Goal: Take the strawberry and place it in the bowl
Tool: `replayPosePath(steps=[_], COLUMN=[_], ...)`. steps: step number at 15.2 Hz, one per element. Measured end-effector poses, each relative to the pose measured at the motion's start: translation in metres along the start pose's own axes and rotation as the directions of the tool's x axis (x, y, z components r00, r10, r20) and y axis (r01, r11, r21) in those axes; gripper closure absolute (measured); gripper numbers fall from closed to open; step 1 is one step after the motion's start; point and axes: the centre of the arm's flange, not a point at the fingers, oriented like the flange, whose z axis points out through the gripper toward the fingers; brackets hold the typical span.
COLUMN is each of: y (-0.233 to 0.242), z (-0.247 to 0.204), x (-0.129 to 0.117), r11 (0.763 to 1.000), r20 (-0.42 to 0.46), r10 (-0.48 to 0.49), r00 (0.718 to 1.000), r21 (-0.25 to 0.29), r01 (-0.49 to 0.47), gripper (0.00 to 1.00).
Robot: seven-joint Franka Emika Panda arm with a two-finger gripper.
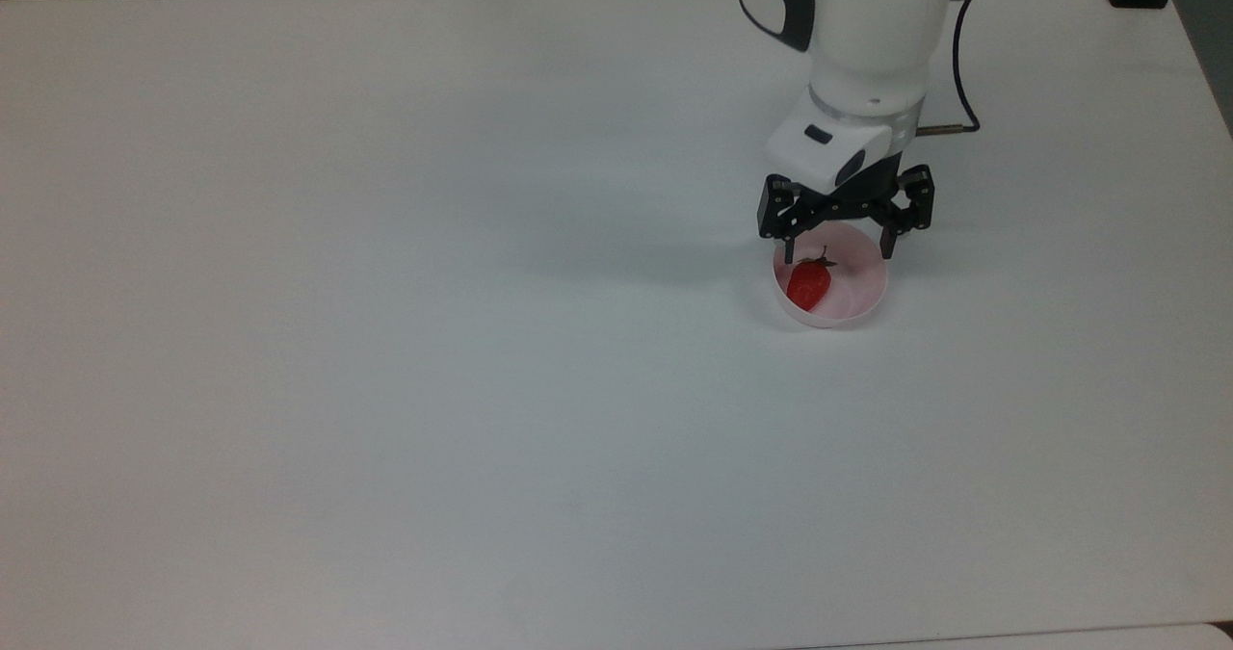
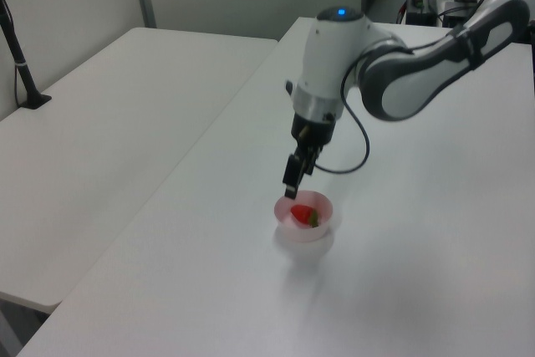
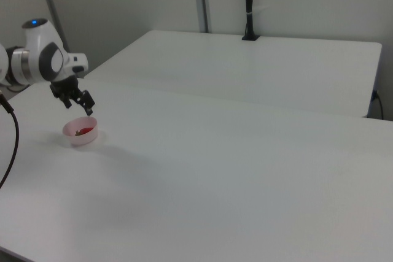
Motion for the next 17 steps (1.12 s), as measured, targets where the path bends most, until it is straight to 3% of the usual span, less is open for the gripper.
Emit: replayPosePath(steps=[3,6,12,17], y=[0.03,0.091,0.209,0.252], z=[-0.051,-0.11,-0.202,-0.232], x=[0.012,0.018,0.003,-0.005], r11=[0.999,0.996,0.984,0.979], r20=[0.016,0.063,0.154,0.158], r10=[-0.023,-0.007,0.084,0.154], r00=[1.0,0.998,0.984,0.975], r21=[-0.037,-0.091,-0.17,-0.157], r01=[0.024,0.013,-0.057,-0.129], gripper=[0.0,0.0,0.0,0.0])
